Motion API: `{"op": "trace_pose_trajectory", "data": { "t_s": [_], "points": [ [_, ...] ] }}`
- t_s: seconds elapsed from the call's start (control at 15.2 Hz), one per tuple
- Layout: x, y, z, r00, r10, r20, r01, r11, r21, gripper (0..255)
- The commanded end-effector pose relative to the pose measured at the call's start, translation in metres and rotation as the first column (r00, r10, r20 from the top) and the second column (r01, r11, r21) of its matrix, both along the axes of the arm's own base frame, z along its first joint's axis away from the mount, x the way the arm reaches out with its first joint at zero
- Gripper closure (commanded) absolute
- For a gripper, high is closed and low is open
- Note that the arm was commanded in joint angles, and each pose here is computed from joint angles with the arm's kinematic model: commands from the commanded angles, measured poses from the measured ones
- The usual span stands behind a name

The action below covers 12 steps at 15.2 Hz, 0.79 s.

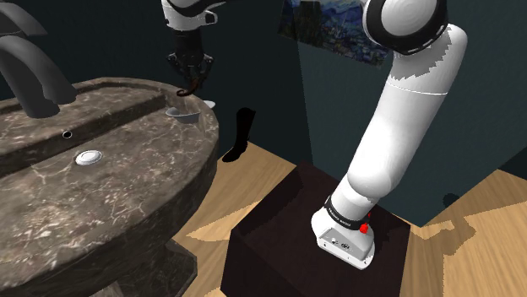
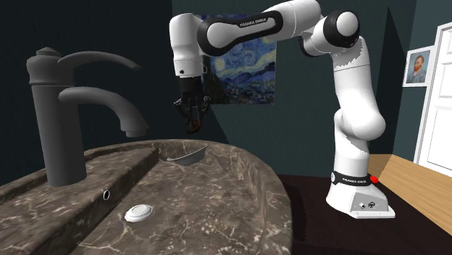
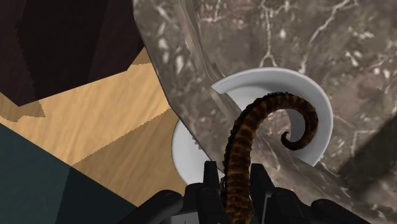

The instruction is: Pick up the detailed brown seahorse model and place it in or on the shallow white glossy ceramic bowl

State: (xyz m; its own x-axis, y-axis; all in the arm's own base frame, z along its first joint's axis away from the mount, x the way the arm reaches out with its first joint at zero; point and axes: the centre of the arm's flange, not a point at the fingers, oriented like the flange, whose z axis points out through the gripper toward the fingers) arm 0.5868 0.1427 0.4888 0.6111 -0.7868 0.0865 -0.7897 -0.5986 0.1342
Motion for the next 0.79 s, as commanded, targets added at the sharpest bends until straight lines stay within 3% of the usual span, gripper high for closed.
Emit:
{"op": "trace_pose_trajectory", "data": {
  "t_s": [0.0,0.46,0.73],
  "points": [
    [0.000,0.000,-0.010,1.000,0.000,0.000,0.000,1.000,0.000,255],
    [0.000,0.000,-0.051,1.000,0.000,0.000,0.000,1.000,0.000,255],
    [0.000,0.000,-0.051,1.000,0.000,0.000,0.000,1.000,0.000,255]
  ]
}}
